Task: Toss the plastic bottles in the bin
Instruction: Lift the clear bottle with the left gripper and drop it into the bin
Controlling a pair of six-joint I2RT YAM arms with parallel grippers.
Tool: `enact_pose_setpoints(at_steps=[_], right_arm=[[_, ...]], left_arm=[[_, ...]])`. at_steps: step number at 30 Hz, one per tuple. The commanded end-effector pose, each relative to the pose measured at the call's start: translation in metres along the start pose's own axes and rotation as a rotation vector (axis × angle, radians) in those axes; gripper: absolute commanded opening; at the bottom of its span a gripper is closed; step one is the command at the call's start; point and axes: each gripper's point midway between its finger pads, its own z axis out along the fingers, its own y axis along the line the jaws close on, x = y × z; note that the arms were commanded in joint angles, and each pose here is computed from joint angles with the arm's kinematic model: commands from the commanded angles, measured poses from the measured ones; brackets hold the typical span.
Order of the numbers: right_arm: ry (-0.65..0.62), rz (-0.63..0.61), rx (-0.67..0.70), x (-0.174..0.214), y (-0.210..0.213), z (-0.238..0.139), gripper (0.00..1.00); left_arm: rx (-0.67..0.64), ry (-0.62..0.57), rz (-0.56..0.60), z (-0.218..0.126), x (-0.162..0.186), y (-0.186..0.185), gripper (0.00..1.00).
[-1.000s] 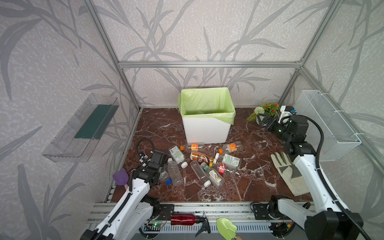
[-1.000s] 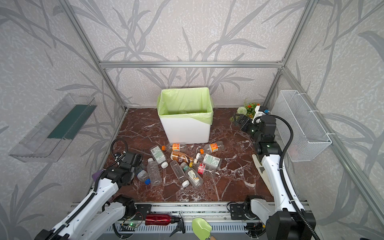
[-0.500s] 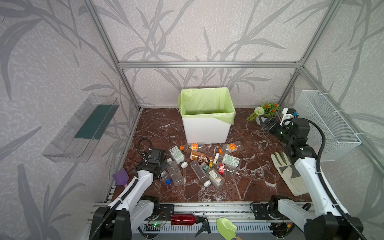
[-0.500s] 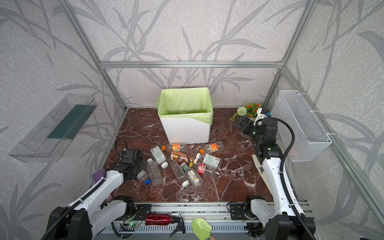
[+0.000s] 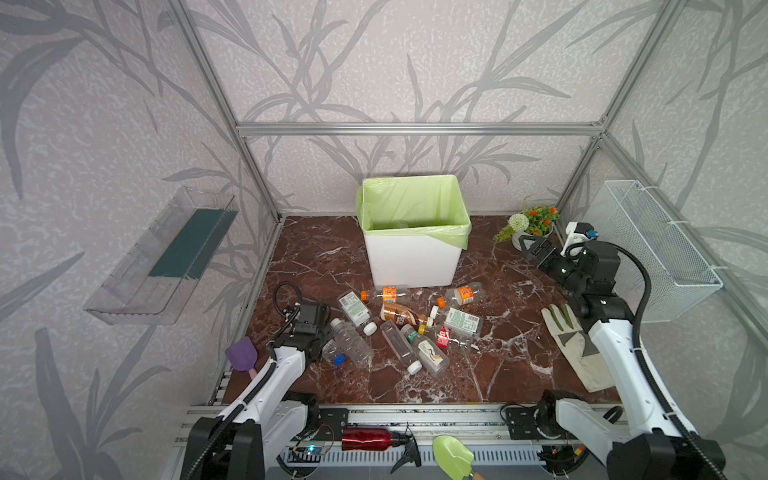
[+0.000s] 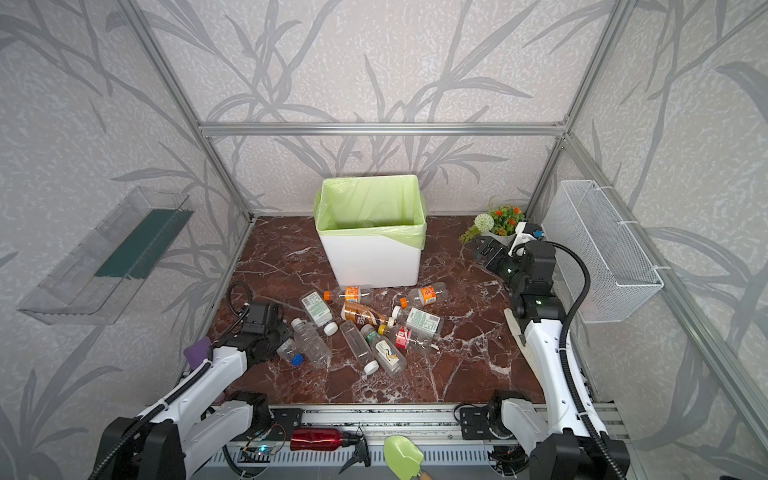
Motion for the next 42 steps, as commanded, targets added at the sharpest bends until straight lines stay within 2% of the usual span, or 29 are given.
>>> enact_pose_setpoints(at_steps=[1, 5, 9, 12, 15, 18, 19, 20, 23, 24, 26, 28, 29, 30, 31, 32, 33, 34, 35, 37, 39, 40, 42], right_arm=[[-0.021, -0.004, 0.012, -0.004, -0.002, -0.006, 0.99], [-0.032, 0.003, 0.027, -0.008, -0.009, -0.008, 0.99], [-0.052, 0.022, 0.034, -0.017, -0.016, -0.012, 0.99], [-0.058, 0.027, 0.033, -0.018, -0.018, -0.013, 0.99], [-0.05, 0.032, 0.028, -0.015, -0.02, -0.014, 0.99], [-0.047, 0.047, 0.026, -0.015, -0.026, -0.014, 0.99], [-0.05, 0.092, 0.02, -0.016, -0.028, -0.014, 0.99], [-0.055, 0.106, 0.015, -0.017, -0.03, -0.014, 0.99], [-0.065, 0.123, 0.01, -0.02, -0.032, -0.016, 0.99], [-0.064, 0.123, 0.01, -0.02, -0.032, -0.016, 0.99], [-0.066, 0.119, 0.008, -0.021, -0.031, -0.017, 0.99], [-0.062, 0.116, 0.011, -0.021, -0.031, -0.017, 0.99], [-0.062, 0.117, 0.009, -0.021, -0.03, -0.018, 1.0], [-0.063, 0.119, 0.004, -0.023, -0.029, -0.018, 1.0], [-0.061, 0.117, -0.008, -0.025, -0.025, -0.018, 1.0], [-0.061, 0.112, -0.013, -0.027, -0.023, -0.019, 1.0], [-0.062, 0.103, -0.015, -0.029, -0.02, -0.021, 1.0], [-0.066, 0.094, -0.012, -0.031, -0.019, -0.023, 1.0], [-0.072, 0.088, -0.007, -0.032, -0.019, -0.025, 1.0], [-0.079, 0.09, 0.005, -0.031, -0.022, -0.027, 1.0], [-0.073, 0.1, 0.009, -0.026, -0.024, -0.027, 1.0], [-0.068, 0.111, 0.01, -0.023, -0.026, -0.026, 1.0], [-0.053, 0.136, 0.015, -0.017, -0.031, -0.024, 1.0]], left_arm=[[0.0, -0.068, 0.006, -0.02, -0.022, -0.004, 0.42], [0.021, -0.214, 0.044, -0.062, -0.064, -0.014, 0.44], [0.096, -0.444, 0.094, -0.144, -0.14, -0.044, 0.45], [0.204, -0.585, 0.137, -0.21, -0.191, -0.085, 0.44], [0.406, -0.707, 0.152, -0.273, -0.228, -0.133, 0.41], [0.608, -0.783, 0.169, -0.323, -0.248, -0.177, 0.4], [0.66, -0.798, 0.193, -0.338, -0.25, -0.193, 0.4], [0.692, -0.812, 0.219, -0.349, -0.249, -0.206, 0.4], [0.73, -0.874, 0.388, -0.374, -0.23, -0.265, 0.4], [0.747, -0.85, 0.447, -0.37, -0.219, -0.29, 0.42], [0.824, -0.696, 0.503, -0.344, -0.199, -0.337, 0.43], [0.873, -0.514, 0.558, -0.3, -0.173, -0.384, 0.46], [0.873, -0.429, 0.581, -0.276, -0.161, -0.402, 0.51], [0.869, -0.333, 0.607, -0.258, -0.147, -0.416, 0.62], [0.877, -0.254, 0.639, -0.253, -0.136, -0.426, 0.8], [0.871, -0.215, 0.663, -0.254, -0.131, -0.43, 0.91], [0.854, -0.212, 0.696, -0.267, -0.131, -0.426, 0.95], [0.836, -0.27, 0.719, -0.287, -0.139, -0.421, 0.96], [0.825, -0.356, 0.733, -0.309, -0.148, -0.415, 0.97], [0.825, -0.607, 0.73, -0.365, -0.171, -0.397, 0.99], [0.918, -0.847, 0.62, -0.415, -0.19, -0.372, 0.99], [0.936, -0.921, 0.559, -0.427, -0.196, -0.353, 0.99], [0.891, -0.964, 0.531, -0.433, -0.202, -0.325, 0.99]])
